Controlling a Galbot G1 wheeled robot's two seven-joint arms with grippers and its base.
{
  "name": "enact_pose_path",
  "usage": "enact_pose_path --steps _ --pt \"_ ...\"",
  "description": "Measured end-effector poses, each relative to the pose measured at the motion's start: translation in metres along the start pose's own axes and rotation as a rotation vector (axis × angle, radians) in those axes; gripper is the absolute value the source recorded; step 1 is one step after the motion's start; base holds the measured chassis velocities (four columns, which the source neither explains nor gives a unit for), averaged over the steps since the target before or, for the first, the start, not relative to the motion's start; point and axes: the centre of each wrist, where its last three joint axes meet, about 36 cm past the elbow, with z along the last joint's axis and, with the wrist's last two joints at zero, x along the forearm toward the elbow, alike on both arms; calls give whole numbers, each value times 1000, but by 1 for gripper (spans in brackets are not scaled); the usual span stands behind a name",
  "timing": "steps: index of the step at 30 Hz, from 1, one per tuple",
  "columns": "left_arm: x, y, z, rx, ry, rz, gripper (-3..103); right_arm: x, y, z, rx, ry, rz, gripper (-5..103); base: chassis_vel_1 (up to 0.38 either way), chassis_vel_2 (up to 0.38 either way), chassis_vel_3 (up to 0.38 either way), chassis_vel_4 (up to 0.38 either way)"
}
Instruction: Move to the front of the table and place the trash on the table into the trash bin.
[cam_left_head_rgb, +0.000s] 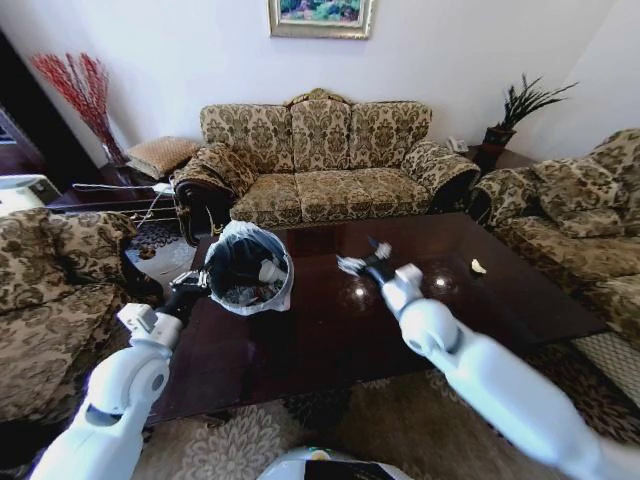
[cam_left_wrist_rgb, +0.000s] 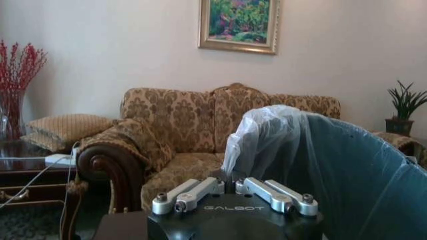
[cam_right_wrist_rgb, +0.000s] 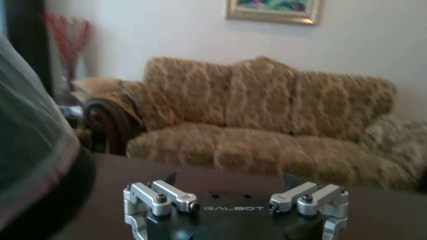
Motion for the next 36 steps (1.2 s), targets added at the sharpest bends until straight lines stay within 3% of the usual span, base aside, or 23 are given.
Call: enact_pose_path --steps 2,7,21,36 --pt "2 -1 1 4 2 0 3 16 -5 33 -21 46 49 100 0 0 0 0" --pt "5 -2 -1 -1 -4 7 3 30 -7 66 -28 75 121 100 0 0 0 0" --pt "17 -7 -4 1 -7 11 3 32 2 64 -52 60 142 100 -134 -144 144 134" --pt "24 -14 -4 10 -3 14 3 45 5 67 -71 61 155 100 -296 -292 351 335"
